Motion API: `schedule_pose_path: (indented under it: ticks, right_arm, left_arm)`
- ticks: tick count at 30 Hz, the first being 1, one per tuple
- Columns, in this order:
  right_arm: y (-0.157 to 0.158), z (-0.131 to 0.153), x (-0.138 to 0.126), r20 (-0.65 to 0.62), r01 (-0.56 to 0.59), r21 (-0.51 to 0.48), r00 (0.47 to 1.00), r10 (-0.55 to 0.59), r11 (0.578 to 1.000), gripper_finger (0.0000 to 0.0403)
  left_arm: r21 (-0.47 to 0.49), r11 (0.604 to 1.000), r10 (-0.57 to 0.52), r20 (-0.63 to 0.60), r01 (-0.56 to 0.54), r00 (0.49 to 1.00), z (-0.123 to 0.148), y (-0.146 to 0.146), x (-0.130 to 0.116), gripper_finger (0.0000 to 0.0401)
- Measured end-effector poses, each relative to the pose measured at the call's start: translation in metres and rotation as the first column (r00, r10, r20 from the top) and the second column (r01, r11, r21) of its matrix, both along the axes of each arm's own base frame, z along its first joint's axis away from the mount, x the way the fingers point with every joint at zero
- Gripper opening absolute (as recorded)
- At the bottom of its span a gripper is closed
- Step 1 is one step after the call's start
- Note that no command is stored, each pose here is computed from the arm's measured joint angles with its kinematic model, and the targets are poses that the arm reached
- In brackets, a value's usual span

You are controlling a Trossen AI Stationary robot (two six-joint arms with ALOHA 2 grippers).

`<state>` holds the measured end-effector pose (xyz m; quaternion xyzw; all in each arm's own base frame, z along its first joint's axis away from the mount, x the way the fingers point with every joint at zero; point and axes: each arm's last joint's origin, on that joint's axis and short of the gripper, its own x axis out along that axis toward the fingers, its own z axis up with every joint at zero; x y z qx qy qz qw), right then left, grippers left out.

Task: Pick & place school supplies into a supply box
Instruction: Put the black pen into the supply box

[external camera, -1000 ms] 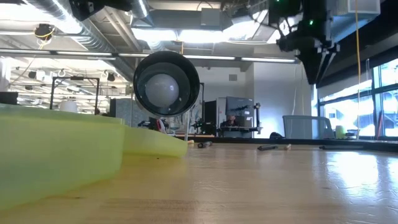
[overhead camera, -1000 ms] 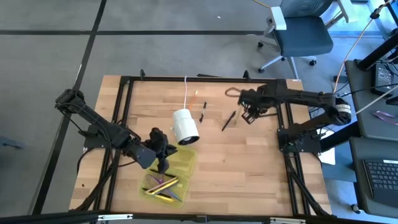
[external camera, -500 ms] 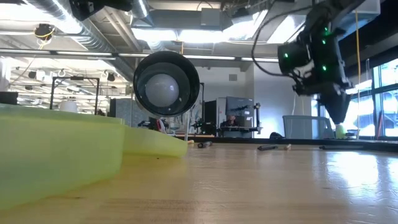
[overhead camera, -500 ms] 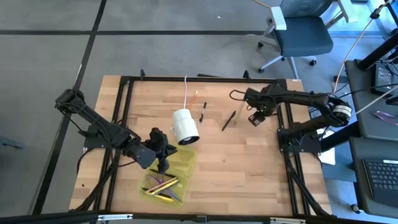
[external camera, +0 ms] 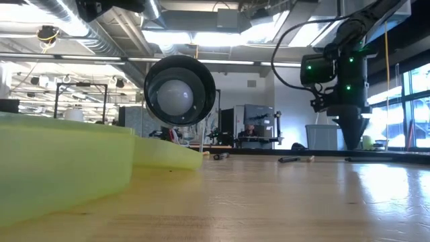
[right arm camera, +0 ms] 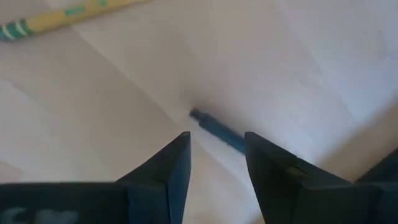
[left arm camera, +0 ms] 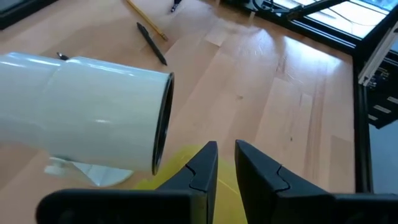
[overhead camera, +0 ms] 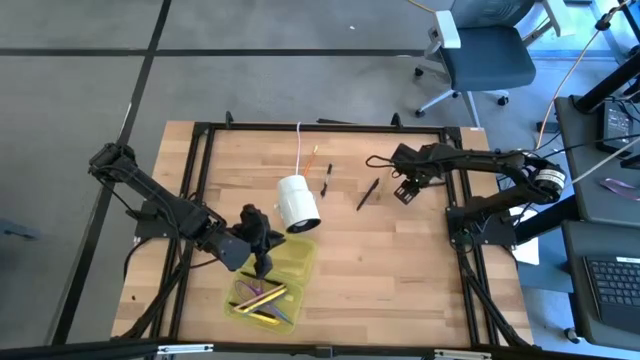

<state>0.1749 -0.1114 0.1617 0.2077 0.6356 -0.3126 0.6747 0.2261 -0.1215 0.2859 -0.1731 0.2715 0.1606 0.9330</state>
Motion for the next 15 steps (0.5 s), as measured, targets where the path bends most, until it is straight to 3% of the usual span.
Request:
schedule_pose_path:
  ticks: [7,15]
  right_arm:
    - [-0.011,-0.007,-0.004,-0.033,-0.007,0.017,0.999,0.008,1.000,0.0154]
    - [-0.016,-0.023,-0.002,-0.078,-0.100,0.100,0.991,0.108,0.990,0.0154]
  left_arm:
    - [0.009,1.000,0.011,0.006,-0.011,1.000,0.000,0.000,0.000,0.0050]
    - [0.012,1.000,0.015,0.008,-0.015,1.000,0.000,0.000,0.000,0.0049]
